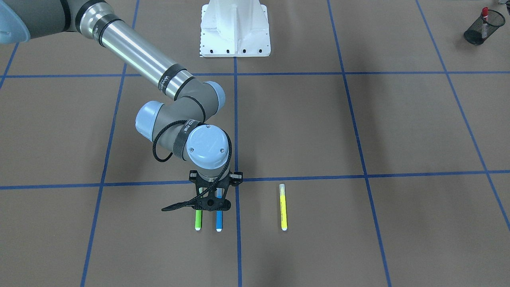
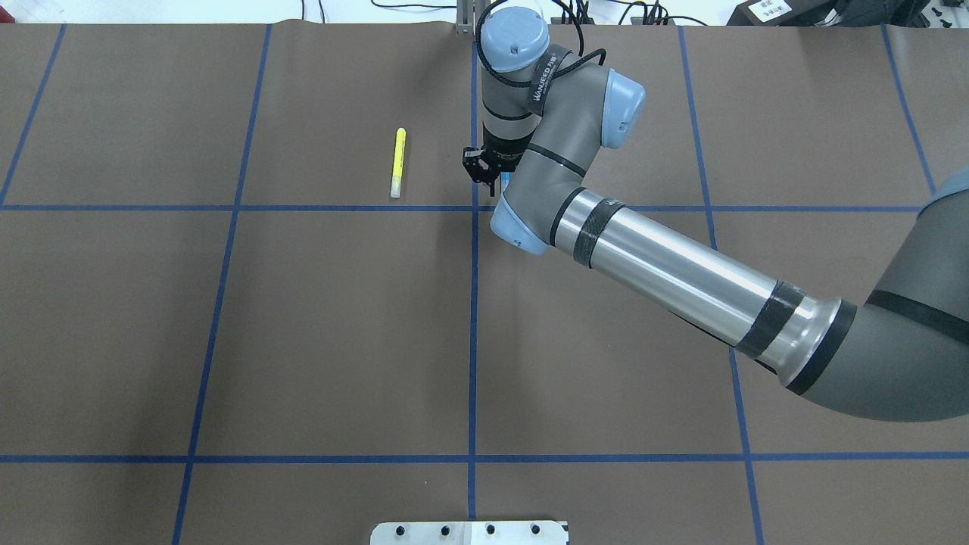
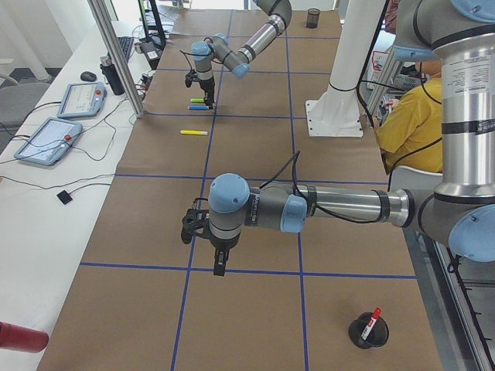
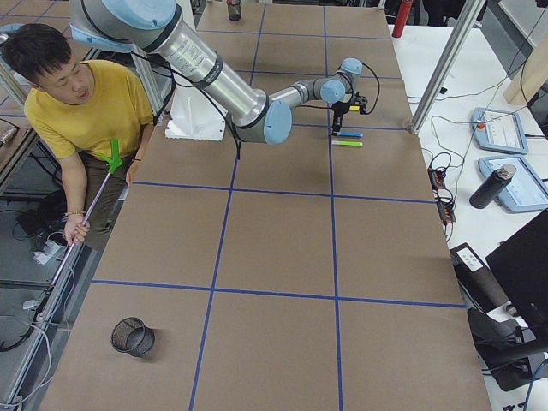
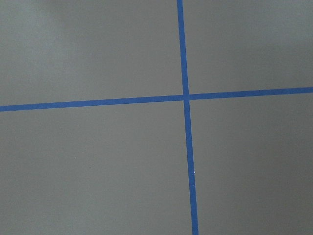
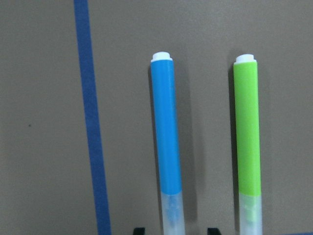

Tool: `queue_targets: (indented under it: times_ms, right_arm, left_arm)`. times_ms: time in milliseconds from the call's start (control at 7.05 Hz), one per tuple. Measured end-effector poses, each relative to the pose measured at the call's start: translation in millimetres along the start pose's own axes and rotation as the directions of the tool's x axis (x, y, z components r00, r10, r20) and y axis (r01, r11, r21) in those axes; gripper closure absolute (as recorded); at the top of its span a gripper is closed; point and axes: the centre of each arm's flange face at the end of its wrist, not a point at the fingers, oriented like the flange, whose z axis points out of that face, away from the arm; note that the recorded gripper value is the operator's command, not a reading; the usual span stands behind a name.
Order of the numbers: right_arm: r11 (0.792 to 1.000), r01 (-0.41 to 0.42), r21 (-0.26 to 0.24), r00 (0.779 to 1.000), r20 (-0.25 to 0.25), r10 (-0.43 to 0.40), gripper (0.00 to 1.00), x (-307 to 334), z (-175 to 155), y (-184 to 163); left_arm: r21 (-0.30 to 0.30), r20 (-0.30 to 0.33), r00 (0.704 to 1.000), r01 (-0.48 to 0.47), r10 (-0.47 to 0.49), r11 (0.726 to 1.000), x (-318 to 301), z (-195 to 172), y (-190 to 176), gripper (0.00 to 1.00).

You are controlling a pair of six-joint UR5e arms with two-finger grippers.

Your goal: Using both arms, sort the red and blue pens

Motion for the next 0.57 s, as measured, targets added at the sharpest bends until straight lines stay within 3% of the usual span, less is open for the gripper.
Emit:
queue_targets:
  times_ms: [568]
  right_arm:
    - [1.000, 0.005, 0.005, 1.000, -0.012, -0.005, 0.51, 1.6, 8.9, 3.6]
  left_arm:
    - [0.000, 0.000, 1.000, -0.001, 0.001, 1.000, -0.3, 0.1, 1.3, 0.00]
